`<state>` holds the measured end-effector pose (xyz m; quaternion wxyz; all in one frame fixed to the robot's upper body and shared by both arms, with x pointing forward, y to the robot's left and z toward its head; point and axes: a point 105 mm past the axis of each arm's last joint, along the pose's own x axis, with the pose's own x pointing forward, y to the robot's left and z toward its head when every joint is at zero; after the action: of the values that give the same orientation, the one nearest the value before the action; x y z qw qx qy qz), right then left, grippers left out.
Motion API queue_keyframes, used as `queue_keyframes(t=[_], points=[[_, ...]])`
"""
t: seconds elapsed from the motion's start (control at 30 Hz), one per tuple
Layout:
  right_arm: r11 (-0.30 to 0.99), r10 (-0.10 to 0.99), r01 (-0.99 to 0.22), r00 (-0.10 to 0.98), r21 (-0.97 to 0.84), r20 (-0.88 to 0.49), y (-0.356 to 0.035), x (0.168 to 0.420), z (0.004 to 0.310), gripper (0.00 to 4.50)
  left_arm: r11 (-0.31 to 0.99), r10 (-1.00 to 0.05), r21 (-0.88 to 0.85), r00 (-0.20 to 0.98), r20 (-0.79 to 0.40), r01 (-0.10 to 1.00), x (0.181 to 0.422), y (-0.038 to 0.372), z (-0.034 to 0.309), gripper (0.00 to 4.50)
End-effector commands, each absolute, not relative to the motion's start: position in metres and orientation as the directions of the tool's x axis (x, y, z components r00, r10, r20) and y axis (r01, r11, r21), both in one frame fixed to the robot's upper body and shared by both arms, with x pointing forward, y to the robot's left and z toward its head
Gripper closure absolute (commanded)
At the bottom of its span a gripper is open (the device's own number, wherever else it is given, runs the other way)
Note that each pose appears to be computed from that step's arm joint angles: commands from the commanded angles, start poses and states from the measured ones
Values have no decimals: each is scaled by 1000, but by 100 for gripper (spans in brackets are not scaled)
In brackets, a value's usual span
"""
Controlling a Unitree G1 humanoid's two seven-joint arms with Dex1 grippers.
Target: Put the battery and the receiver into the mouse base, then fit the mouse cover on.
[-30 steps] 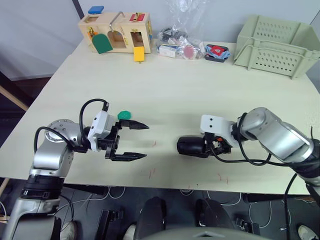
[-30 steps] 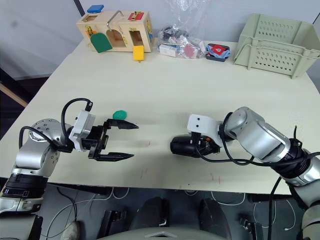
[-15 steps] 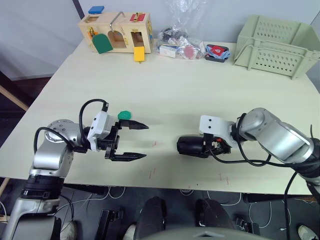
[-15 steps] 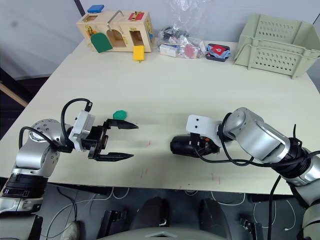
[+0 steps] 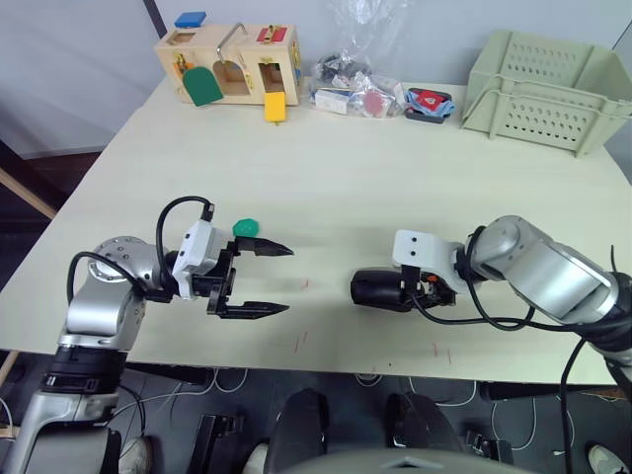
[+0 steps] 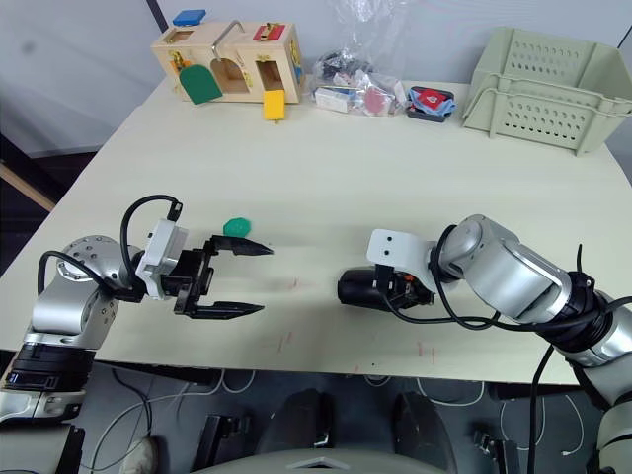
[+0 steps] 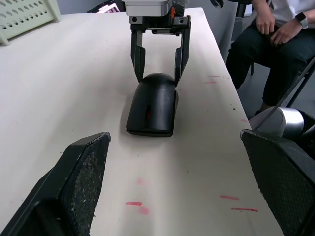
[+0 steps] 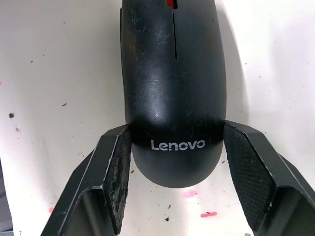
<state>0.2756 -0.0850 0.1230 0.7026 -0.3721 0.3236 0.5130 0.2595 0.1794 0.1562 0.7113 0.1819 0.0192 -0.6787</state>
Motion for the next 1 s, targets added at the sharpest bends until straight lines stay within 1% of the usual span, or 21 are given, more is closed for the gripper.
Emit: queue_keyframes(t=[0.03, 0.23, 0.47, 1.0], points=[[186, 477, -957, 286, -222, -831, -85, 276, 130, 192, -16, -961, 257, 56, -271, 966, 256, 178, 159, 0], [172, 456, -955, 294, -241, -840, -87, 276, 130, 192, -19, -962, 254, 52, -270, 967, 256, 178, 158, 0], [160, 454, -961, 275, -225, -848, -86, 273, 126, 192, -19, -961, 253, 51, -270, 967, 255, 178, 157, 0], [170, 442, -965, 256, -200, -860, -90, 270, 117, 192, -25, -960, 254, 48, -276, 967, 255, 179, 157, 0]])
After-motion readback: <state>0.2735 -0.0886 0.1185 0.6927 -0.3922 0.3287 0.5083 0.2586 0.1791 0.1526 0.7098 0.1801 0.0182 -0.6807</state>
